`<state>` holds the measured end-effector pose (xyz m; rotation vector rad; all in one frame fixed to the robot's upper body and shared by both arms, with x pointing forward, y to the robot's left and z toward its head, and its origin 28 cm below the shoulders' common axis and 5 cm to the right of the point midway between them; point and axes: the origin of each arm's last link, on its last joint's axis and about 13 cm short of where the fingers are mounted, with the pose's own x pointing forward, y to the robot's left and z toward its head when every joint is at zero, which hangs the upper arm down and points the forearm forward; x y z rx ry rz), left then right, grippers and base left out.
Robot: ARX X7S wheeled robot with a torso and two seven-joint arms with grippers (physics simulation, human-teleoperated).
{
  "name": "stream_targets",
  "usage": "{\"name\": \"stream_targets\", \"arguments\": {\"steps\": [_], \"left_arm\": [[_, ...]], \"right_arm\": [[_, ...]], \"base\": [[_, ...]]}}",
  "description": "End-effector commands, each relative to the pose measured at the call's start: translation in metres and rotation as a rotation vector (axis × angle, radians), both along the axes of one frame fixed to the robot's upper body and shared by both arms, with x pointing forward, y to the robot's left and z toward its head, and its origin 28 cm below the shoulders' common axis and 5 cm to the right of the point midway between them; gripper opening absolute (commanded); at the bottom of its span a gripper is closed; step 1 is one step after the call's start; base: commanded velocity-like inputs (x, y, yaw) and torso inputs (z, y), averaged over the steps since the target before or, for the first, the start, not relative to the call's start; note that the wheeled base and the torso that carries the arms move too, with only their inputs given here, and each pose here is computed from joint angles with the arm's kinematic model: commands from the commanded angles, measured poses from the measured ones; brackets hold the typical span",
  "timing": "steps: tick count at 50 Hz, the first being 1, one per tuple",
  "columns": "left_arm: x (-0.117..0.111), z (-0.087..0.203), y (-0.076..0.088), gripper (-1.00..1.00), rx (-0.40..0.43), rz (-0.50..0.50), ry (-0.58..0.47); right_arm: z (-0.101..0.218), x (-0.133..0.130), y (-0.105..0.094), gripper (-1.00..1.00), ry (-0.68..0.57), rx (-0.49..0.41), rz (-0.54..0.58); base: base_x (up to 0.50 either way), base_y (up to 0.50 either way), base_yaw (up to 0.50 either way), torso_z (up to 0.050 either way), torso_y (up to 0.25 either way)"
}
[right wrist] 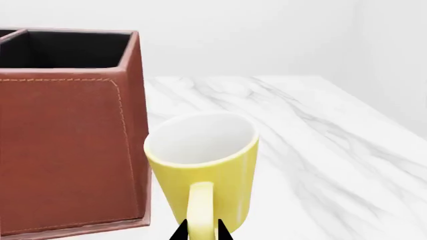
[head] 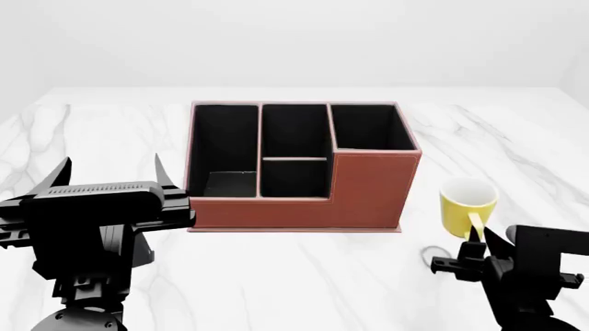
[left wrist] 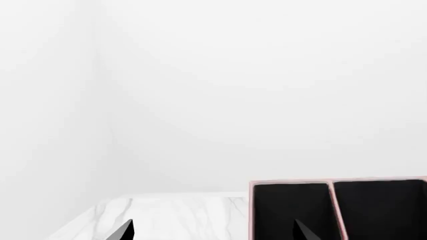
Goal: Pick up the yellow and white mug and place it to the right of the caddy.
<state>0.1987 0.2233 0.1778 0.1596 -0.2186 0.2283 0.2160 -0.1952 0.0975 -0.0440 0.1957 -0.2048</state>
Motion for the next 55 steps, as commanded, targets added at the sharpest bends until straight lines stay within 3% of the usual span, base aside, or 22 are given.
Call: {"name": "stream_targets", "arguments": {"steps": [1,55], "left_arm": [[0.002,-0.001,0.001,1.00,-0.003,-0.003,0.001],[0.001,-0.002,0.002,1.00,-0.007,0.003,0.000]], "right_arm": [[-0.002,0.025,-0.004,-1.00,-0.003,-0.043,-0.031],[-0.043,0.119,-0.012,-1.00,0.076,-0.051,-0.003]], "base": [[0.00,0.00,0.00,0.000,0.000],[0.00,0.00,0.00,0.000,0.001]]}}
